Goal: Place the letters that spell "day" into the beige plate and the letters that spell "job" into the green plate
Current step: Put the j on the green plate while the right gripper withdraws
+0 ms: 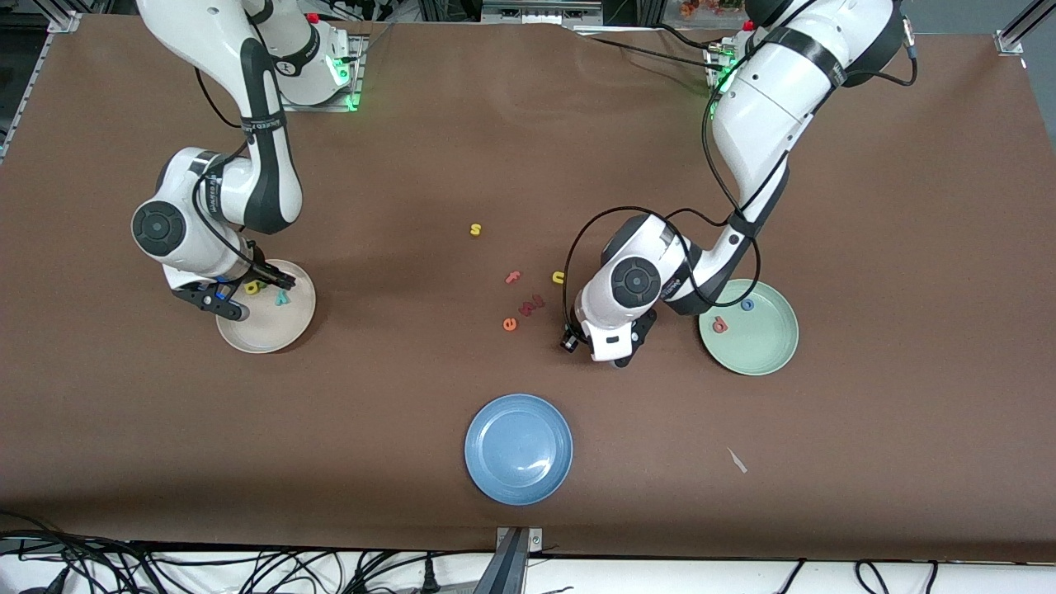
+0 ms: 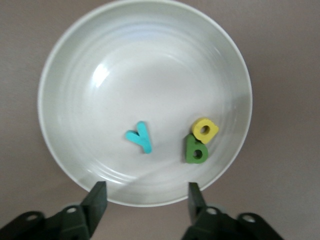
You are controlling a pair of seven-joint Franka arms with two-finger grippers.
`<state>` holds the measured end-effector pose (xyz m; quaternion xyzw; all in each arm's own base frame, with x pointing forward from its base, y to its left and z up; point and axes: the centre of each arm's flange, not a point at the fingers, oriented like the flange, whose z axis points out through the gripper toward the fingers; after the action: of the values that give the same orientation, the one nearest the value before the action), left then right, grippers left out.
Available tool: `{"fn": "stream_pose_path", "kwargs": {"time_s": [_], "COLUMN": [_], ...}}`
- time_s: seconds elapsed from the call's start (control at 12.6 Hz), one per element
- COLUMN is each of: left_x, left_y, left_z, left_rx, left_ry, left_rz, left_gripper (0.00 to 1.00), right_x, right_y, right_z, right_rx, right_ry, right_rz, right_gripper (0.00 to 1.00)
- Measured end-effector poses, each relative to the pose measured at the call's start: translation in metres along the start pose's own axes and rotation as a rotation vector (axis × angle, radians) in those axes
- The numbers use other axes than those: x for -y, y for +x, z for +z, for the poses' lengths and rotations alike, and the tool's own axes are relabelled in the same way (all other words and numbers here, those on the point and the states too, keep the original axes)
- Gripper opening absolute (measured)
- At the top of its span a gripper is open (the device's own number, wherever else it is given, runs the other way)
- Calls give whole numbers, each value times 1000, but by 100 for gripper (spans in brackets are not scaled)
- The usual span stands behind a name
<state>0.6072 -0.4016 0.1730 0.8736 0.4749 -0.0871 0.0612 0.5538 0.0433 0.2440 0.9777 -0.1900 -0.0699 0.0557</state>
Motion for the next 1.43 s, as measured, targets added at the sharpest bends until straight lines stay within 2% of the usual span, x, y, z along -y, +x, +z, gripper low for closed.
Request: {"fn": "stream_pose_path", "kwargs": {"time_s": [0.16, 0.48, 0.64, 0.8, 1.11, 1.43], "left_x": [0, -1, -4, -5, 8, 35], "left_y": [-6, -4, 15, 38, 53, 100], "left_z": [1, 0, -10, -27, -63, -107], "left_rx": [-1, -3, -9, -12, -15, 19], "left_ry": [1, -2, -7, 14, 140, 283], "left_rz": [9, 6, -19, -36, 62, 198], "left_gripper": [12, 12, 12, 12, 12, 12], "right_x": [12, 43, 66, 86, 100, 104], "right_y": [3, 5, -2, -8, -13, -2], "right_z": [-17, -59, -74, -83, -97, -92], "right_rx": [30, 78, 110, 118, 142, 225], "right_ry": [7, 18, 13, 8, 1, 33], "right_rz": [-12, 31, 18, -11, -36, -64], "right_gripper": [100, 100, 100, 100, 100, 100]}}
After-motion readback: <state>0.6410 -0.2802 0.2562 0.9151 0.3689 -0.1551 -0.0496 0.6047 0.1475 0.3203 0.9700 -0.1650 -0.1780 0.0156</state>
